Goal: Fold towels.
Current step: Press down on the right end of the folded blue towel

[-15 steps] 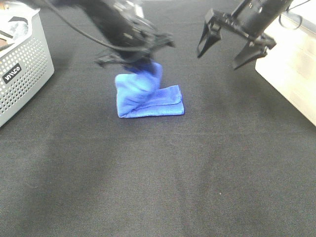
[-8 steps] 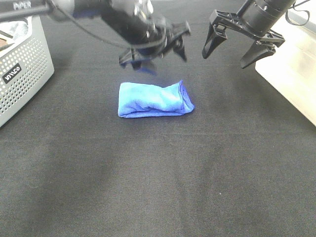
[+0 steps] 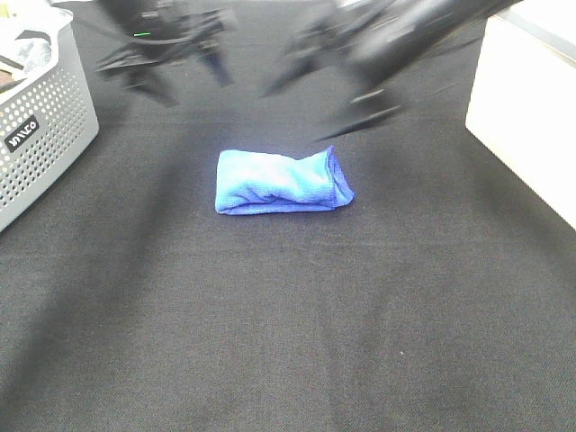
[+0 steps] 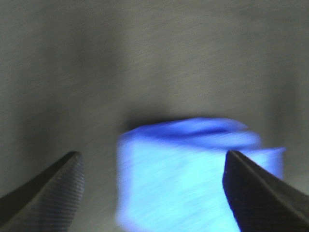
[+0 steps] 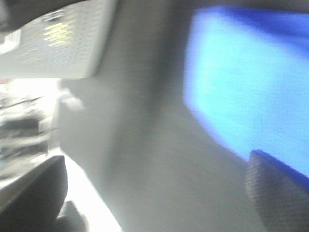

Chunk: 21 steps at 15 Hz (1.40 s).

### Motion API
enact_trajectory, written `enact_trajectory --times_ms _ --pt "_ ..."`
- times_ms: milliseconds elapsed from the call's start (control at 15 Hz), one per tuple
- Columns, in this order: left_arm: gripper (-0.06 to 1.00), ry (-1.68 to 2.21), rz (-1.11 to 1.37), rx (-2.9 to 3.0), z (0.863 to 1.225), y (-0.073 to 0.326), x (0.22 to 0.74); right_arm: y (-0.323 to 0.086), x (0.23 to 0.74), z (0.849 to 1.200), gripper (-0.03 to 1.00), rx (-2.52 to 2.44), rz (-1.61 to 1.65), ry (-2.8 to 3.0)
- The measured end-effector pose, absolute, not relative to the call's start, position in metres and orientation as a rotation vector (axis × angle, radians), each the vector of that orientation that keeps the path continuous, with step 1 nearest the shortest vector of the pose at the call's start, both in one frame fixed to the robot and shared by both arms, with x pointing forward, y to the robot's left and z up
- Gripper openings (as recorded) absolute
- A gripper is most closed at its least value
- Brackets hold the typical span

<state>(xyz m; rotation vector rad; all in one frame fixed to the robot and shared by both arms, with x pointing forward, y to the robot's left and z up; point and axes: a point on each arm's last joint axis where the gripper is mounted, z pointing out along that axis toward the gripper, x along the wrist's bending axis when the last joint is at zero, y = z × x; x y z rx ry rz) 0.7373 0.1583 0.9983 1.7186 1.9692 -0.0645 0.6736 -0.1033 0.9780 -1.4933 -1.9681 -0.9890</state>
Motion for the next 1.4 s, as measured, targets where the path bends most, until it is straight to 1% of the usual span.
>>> enact_trajectory --times_ms 67,133,200,333,467,667,933,1267,1400 --pt "0.75 1.971 -0.062 1.746 0.997 0.163 0.737 -0.093 0.673 0.97 0.94 -1.45 -1.018 -1.923" --pt "0.75 1.956 -0.058 1.771 0.997 0.163 0.736 -0.085 0.677 0.953 0.94 -1.413 -1.053 -1.862" --pt "0.75 1.942 -0.055 1.792 0.997 0.163 0.736 -0.085 0.681 0.94 0.94 -1.414 -1.079 -1.818" --pt "0.75 1.934 -0.061 1.801 0.997 0.161 0.735 -0.093 0.691 0.908 0.94 -1.468 -1.074 -1.797" --pt "0.75 1.933 -0.075 1.804 0.997 0.159 0.734 -0.105 0.697 0.888 0.94 -1.53 -1.052 -1.785" --pt "0.75 1.929 -0.086 1.809 0.997 0.159 0.734 -0.117 0.702 0.882 0.94 -1.563 -1.043 -1.775" --pt "0.75 1.924 -0.107 1.853 0.996 0.159 0.731 -0.147 0.706 0.894 0.94 -1.586 -1.021 -1.789" --pt "0.75 1.894 -0.129 1.926 0.998 0.159 0.726 -0.161 0.701 0.891 0.94 -1.666 -0.83 -1.919" --pt "0.75 1.816 -0.054 1.957 1.024 0.161 0.72 -0.166 0.7 0.915 0.94 -1.674 -0.828 -2.011"
